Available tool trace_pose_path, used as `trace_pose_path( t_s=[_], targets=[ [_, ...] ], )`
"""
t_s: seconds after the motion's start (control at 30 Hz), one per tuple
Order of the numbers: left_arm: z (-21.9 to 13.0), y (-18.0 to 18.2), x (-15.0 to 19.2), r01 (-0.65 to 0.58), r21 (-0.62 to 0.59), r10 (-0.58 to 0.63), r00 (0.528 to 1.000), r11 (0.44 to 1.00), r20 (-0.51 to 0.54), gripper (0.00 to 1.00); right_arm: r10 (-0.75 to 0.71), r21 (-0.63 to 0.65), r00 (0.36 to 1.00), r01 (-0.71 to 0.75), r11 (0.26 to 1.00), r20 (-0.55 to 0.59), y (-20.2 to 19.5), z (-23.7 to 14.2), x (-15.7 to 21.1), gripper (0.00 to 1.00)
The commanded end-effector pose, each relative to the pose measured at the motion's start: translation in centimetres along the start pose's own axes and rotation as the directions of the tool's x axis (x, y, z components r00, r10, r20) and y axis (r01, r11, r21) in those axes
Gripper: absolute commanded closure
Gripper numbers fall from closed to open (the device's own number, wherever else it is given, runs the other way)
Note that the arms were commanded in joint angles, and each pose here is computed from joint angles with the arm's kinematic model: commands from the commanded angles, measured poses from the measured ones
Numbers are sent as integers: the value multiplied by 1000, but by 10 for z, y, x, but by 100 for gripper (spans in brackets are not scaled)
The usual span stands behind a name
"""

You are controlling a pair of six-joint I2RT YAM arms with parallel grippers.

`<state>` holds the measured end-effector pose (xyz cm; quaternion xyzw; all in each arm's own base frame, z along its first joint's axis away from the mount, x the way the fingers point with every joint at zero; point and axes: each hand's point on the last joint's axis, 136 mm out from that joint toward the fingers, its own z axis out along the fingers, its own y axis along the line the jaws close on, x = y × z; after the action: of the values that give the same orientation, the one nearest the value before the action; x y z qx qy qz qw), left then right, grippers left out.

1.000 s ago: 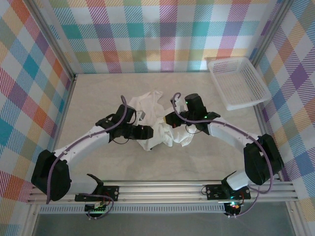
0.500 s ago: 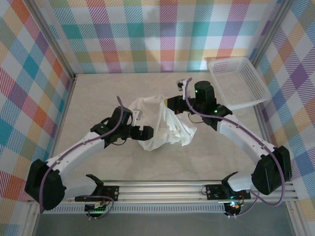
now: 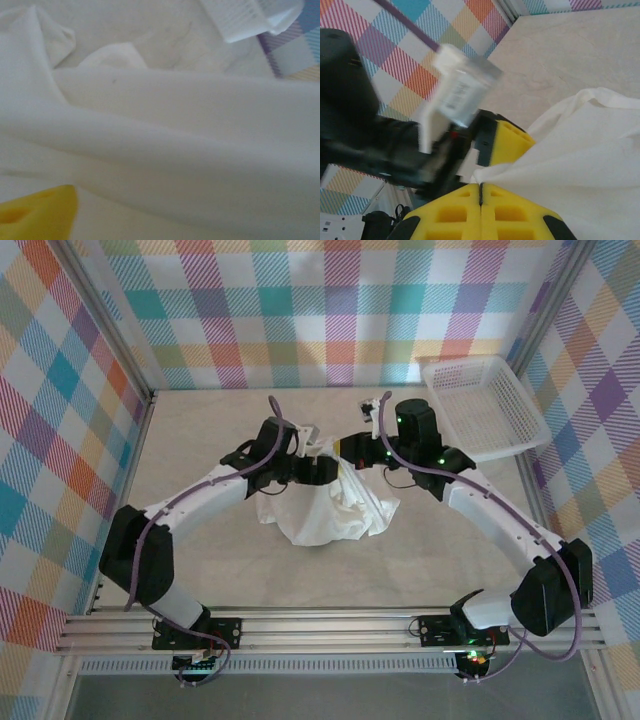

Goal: Fold the inside-out t-shirt

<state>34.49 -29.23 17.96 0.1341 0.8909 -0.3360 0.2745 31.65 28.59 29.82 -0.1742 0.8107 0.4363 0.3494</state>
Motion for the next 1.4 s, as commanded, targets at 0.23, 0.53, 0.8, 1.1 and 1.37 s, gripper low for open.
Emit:
trace_pose_path(
  t_s=[0.23, 0.53, 0.8, 1.1, 1.37],
  targets=[
    [-52, -69, -25, 117, 359, -148, 987, 926, 59, 100, 48, 363, 986, 15, 932, -163, -133, 43, 10, 99],
    [-57, -47, -12, 143, 282, -166, 985, 949, 58, 100, -22, 145, 1000, 19, 989, 21, -57, -13, 13, 52],
    [-61, -60, -22, 117, 325, -139, 989, 938, 46, 100, -432, 96, 899, 426, 900, 63, -33, -16, 62, 34],
    [-86, -75, -44, 70, 357, -125, 983, 931, 134, 100, -353, -146, 931, 339, 930, -91, -28, 53, 65, 66],
    [-60, 63, -48, 194, -10, -191, 970, 981, 150, 100, -136, -660, 980, 8, 752, -143, 88, -29, 41, 100]
  ],
)
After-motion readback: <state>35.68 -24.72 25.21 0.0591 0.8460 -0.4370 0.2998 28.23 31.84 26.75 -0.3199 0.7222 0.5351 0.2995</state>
